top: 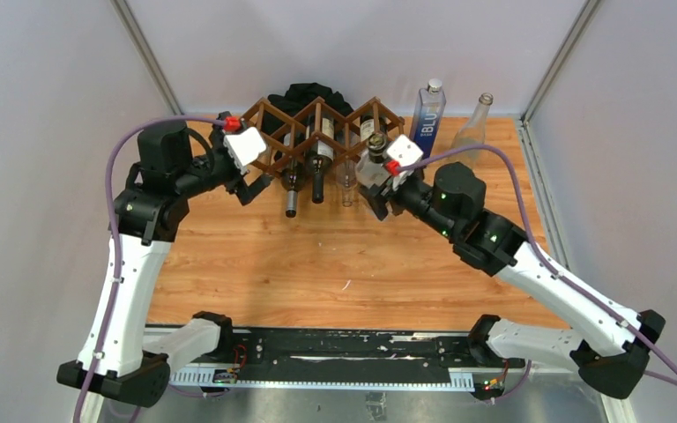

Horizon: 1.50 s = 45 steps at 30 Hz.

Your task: Take the wine bottle off the wine rack

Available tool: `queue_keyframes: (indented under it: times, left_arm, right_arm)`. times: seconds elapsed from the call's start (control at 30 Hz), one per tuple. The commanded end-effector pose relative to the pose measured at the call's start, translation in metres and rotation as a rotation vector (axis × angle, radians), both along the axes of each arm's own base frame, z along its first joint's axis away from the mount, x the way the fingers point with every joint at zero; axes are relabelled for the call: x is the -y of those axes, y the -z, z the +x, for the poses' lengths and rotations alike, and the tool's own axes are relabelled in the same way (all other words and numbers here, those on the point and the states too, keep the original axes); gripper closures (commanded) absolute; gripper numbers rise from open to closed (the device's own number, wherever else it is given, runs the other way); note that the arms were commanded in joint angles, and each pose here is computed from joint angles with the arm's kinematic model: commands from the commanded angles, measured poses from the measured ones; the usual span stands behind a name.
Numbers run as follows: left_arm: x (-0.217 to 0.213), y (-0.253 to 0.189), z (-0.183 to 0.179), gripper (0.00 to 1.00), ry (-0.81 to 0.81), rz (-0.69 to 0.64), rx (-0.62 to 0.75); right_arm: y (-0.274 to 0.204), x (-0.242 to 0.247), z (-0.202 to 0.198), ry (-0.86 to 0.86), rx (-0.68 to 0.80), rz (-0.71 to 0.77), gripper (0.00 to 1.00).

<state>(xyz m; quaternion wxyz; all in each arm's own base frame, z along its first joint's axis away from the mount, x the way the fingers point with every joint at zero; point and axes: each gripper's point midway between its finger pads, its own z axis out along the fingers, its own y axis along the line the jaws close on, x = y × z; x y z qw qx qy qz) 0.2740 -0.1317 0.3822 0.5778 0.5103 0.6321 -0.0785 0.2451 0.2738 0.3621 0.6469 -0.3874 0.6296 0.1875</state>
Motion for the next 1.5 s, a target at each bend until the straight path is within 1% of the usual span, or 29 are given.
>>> queue_keyframes:
  times: [0.0, 0.07, 0.1, 0.17, 0.23, 0.37, 0.53, 0.67, 0.8, 0.93, 1.03, 1.1, 1.27, 1.47]
  left_arm:
    - [-0.013, -0.021, 0.026, 0.0, -0.235, -0.195, -0.019]
    - [-0.028, -0.018, 0.041, 0.0, -0.381, -0.239, -0.067]
    - [-0.032, -0.018, 0.045, 0.0, -0.42, -0.245, -0.079]
    - [-0.039, -0.011, 0.052, 0.0, -0.473, -0.217, -0.121]
    - [-0.042, -0.001, 0.057, 0.0, -0.5, -0.174, -0.173]
    - [-0.044, 0.008, 0.064, 0.0, -0.533, -0.162, -0.215]
    - [-0.047, 0.01, 0.07, 0.0, -0.576, -0.18, -0.234]
    - [-0.051, 0.026, 0.074, 0.0, -0.602, -0.175, -0.291]
    - [-0.062, 0.035, 0.083, 0.0, -0.64, -0.228, -0.351]
    - [-0.073, 0.033, 0.09, 0.0, -0.689, -0.283, -0.355]
    - [-0.071, 0.032, 0.088, 0.0, -0.667, -0.278, -0.361]
    - [-0.07, 0.033, 0.087, 0.0, -0.665, -0.283, -0.368]
    - [-0.067, 0.036, 0.082, 0.0, -0.647, -0.285, -0.377]
    - [-0.05, 0.039, 0.074, 0.0, -0.535, -0.291, -0.406]
  right_arm:
    - [-0.027, 0.05, 0.031, 0.251, -0.034, 0.122, 1.0]
    - [-0.018, 0.073, 0.047, 0.364, -0.099, 0.141, 1.0]
    - [-0.012, 0.086, 0.056, 0.41, -0.131, 0.146, 1.0]
    - [-0.003, 0.106, 0.069, 0.48, -0.199, 0.203, 1.0]
    - [0.005, 0.12, 0.078, 0.529, -0.228, 0.23, 1.0]
    - [0.015, 0.141, 0.099, 0.61, -0.235, 0.241, 1.0]
    - [0.019, 0.164, 0.128, 0.684, -0.227, 0.303, 1.0]
    - [0.032, 0.177, 0.153, 0.746, -0.229, 0.312, 1.0]
    - [0.043, 0.18, 0.175, 0.768, -0.209, 0.326, 1.0]
    - [0.057, 0.181, 0.195, 0.79, -0.203, 0.321, 1.0]
    - [0.064, 0.181, 0.206, 0.798, -0.184, 0.314, 1.0]
    - [0.065, 0.181, 0.212, 0.792, -0.147, 0.324, 1.0]
    - [0.083, 0.186, 0.225, 0.823, -0.105, 0.301, 1.0]
    - [0.099, 0.192, 0.234, 0.863, -0.083, 0.277, 1.0]
